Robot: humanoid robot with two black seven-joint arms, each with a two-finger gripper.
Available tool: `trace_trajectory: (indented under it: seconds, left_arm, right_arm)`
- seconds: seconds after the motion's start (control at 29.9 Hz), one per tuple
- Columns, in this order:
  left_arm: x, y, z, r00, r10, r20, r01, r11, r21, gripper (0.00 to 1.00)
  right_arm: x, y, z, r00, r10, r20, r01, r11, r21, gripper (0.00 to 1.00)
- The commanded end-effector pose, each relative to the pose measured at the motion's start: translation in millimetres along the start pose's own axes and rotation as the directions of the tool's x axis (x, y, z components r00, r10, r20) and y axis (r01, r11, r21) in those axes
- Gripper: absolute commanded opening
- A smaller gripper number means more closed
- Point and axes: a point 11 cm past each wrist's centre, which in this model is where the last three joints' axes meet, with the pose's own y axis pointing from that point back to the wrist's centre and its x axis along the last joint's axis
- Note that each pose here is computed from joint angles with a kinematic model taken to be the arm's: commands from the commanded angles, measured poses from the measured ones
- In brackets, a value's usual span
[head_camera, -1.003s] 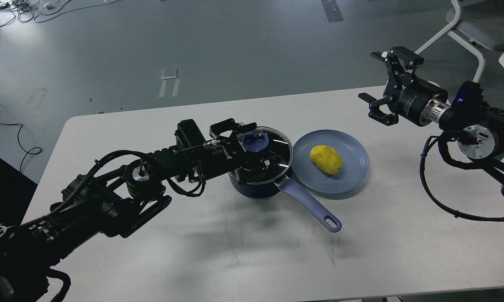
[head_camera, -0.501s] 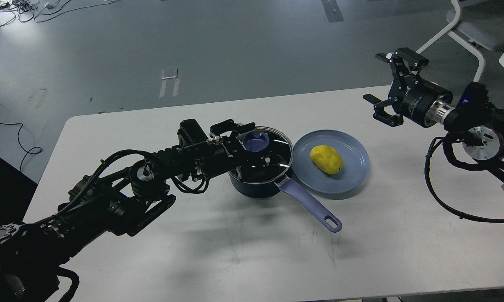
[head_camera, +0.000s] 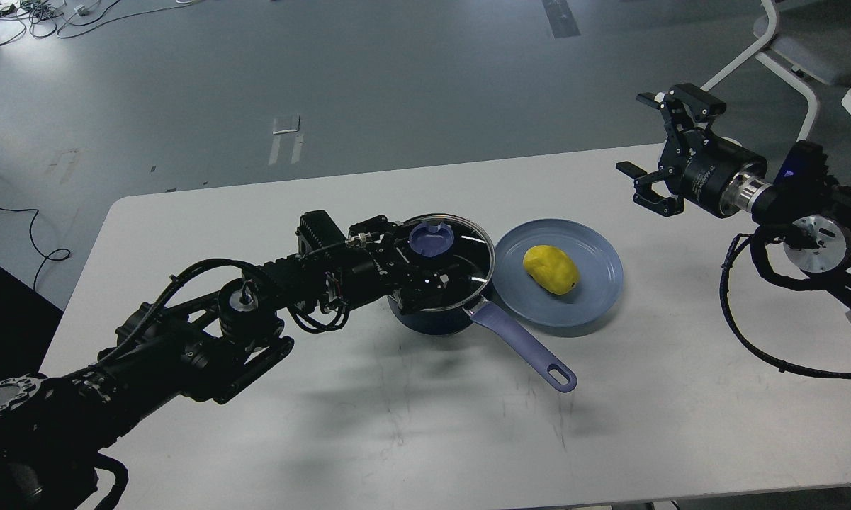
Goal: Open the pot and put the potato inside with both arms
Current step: 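Close the left gripper on the blue knob of the glass lid, then lift the glass lid off the pot with the left gripper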
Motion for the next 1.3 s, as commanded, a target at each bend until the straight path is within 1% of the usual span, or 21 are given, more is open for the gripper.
trace_trajectory:
  seconds: [0.0,0.07,0.13,0.2,0.63,0.7,0.74,0.77,0.8,0.84,0.87,1.07,1.17,1.2,1.27]
  left_arm:
    - [1.5,-0.2,-0.3,1.0,0.006,0.003,-0.006,1.0,0.0,0.87]
    - [5.8,-1.0,-1.7,1.0,0.01,0.011,-0.01,1.0,0.0,0.8]
    - [6.3,-1.0,-2.4,1.0,0.01,0.012,-0.01,1.0,0.001,0.76]
    - [6.5,-1.0,-2.4,1.0,0.012,0.012,-0.012,1.0,0.002,0.73]
    - [9.1,-1.2,-3.2,0.999,0.029,-0.014,-0.028,1.0,0.009,0.72]
    - [9.6,-0.8,-4.0,0.999,0.028,-0.015,-0.028,1.0,0.01,0.66]
    - [9.7,-0.3,-4.6,0.999,0.029,-0.014,-0.029,1.0,0.012,0.6]
    - [9.9,-0.5,-4.2,0.999,0.03,-0.014,-0.029,1.0,0.011,0.57]
    - [10.1,-0.7,-3.8,0.999,0.03,-0.014,-0.03,1.0,0.009,0.51]
    - [10.1,-0.7,-3.8,0.999,0.03,-0.014,-0.03,1.0,0.009,0.51]
    - [10.1,-0.7,-3.8,0.999,0.03,-0.014,-0.03,1.0,0.009,0.48]
    - [10.6,-0.5,-3.6,0.999,0.032,-0.016,-0.032,0.999,0.009,0.46]
    - [10.8,1.1,-4.6,0.999,0.032,-0.014,-0.032,0.999,0.01,0.41]
    - [11.1,1.9,-4.9,0.999,0.033,-0.015,-0.033,0.999,0.01,0.37]
    - [12.2,1.8,-5.3,0.999,0.035,-0.014,-0.035,0.999,0.011,0.34]
  right_arm:
    - [0.6,0.7,2.4,1.0,0.002,0.001,-0.002,1.0,-0.004,1.0]
    - [0.6,0.7,2.4,1.0,0.002,-0.001,-0.002,1.0,-0.004,1.0]
    - [0.6,0.7,2.4,1.0,0.002,-0.001,-0.002,1.0,-0.004,1.0]
    - [0.6,0.7,2.4,1.0,0.002,-0.001,-0.002,1.0,-0.004,1.0]
    - [5.7,4.5,3.7,1.0,0.013,-0.01,-0.013,1.0,-0.012,1.0]
    - [6.5,5.1,4.1,1.0,0.015,-0.01,-0.015,1.0,-0.013,1.0]
    - [6.5,5.1,4.1,1.0,0.015,-0.01,-0.015,1.0,-0.013,1.0]
    - [6.7,5.3,4.8,1.0,0.015,-0.009,-0.015,1.0,-0.014,1.0]
    - [6.9,5.6,5.5,1.0,0.016,-0.009,-0.016,1.0,-0.016,1.0]
    - [7.0,5.6,5.5,1.0,0.016,-0.009,-0.016,1.0,-0.016,1.0]
    - [6.6,5.3,5.8,1.0,0.016,-0.008,-0.016,1.0,-0.016,1.0]
    - [6.6,5.3,5.8,1.0,0.016,-0.008,-0.016,1.0,-0.016,1.0]
    - [6.5,5.3,6.3,1.0,0.016,-0.008,-0.016,1.0,-0.017,1.0]
    - [6.5,5.3,6.3,1.0,0.016,-0.008,-0.016,1.0,-0.017,1.0]
    - [6.5,5.3,6.3,1.0,0.016,-0.008,-0.016,1.0,-0.017,1.0]
